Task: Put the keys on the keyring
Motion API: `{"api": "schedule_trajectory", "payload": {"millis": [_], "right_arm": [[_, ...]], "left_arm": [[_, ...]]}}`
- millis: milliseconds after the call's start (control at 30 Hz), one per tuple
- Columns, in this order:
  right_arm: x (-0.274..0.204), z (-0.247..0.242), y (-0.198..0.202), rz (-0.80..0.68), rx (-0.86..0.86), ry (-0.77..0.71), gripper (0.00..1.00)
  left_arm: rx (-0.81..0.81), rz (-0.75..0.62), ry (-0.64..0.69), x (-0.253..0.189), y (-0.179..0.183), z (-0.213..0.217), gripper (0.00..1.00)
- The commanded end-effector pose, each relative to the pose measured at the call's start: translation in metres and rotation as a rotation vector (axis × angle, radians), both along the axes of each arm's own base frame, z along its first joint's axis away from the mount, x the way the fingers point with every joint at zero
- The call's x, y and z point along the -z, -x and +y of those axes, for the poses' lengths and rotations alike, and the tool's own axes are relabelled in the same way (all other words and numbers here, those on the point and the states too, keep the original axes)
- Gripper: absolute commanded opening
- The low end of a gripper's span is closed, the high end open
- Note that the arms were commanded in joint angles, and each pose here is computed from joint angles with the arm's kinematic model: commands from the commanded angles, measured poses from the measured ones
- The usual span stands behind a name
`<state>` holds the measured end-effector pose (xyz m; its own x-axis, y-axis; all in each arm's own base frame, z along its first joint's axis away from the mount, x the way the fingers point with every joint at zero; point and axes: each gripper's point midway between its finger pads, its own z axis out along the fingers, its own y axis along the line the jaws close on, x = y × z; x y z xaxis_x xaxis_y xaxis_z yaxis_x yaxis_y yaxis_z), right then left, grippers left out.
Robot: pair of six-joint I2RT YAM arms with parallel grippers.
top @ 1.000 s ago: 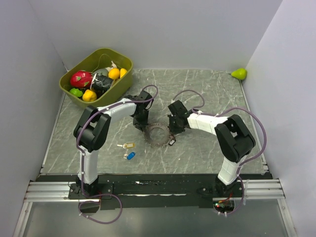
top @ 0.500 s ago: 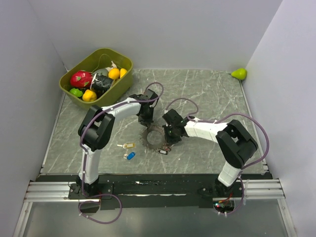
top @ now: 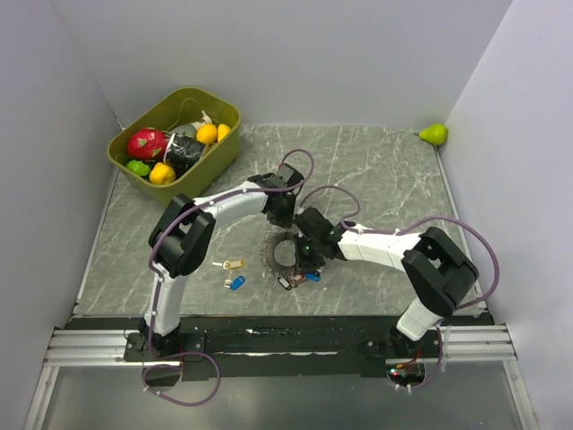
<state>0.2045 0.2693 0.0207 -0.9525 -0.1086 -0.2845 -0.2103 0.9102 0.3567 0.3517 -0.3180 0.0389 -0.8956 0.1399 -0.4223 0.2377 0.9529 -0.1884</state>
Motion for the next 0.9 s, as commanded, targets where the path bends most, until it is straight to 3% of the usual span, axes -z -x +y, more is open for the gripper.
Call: {"api": "schedule_trajectory", "payload": {"millis": [0, 67, 167, 267, 533, 867], "right_arm": [[-0.041, 0.012, -0.023, -0.154, 0.042, -0.107, 0.00], [-0.046, 0.011, -0.025, -0.175, 0.042, -0.115, 0.00], [-0.055, 0.010, -0.028, -0.216, 0.038, -0.126, 0.00], [-0.060, 0.008, -0.033, -0.249, 0.045, -0.119, 0.00], [-0.054, -0.003, -0.054, -0.282, 0.094, -0.040, 0.00], [-0.027, -0.011, -0.074, -0.232, 0.150, -0.071, 0.00]], "left_arm": [[-0.007, -0.101, 0.076, -0.047, -0.005, -0.011, 0.37], [-0.012, -0.126, 0.075, -0.056, -0.005, -0.007, 0.51], [-0.032, -0.134, 0.040, -0.061, -0.005, 0.004, 0.64], [-0.046, -0.124, -0.014, -0.059, -0.001, 0.016, 0.68], [-0.083, 0.010, -0.066, -0.028, 0.010, 0.046, 0.69], [-0.061, 0.144, 0.001, 0.002, 0.025, 0.047, 0.67]]}}
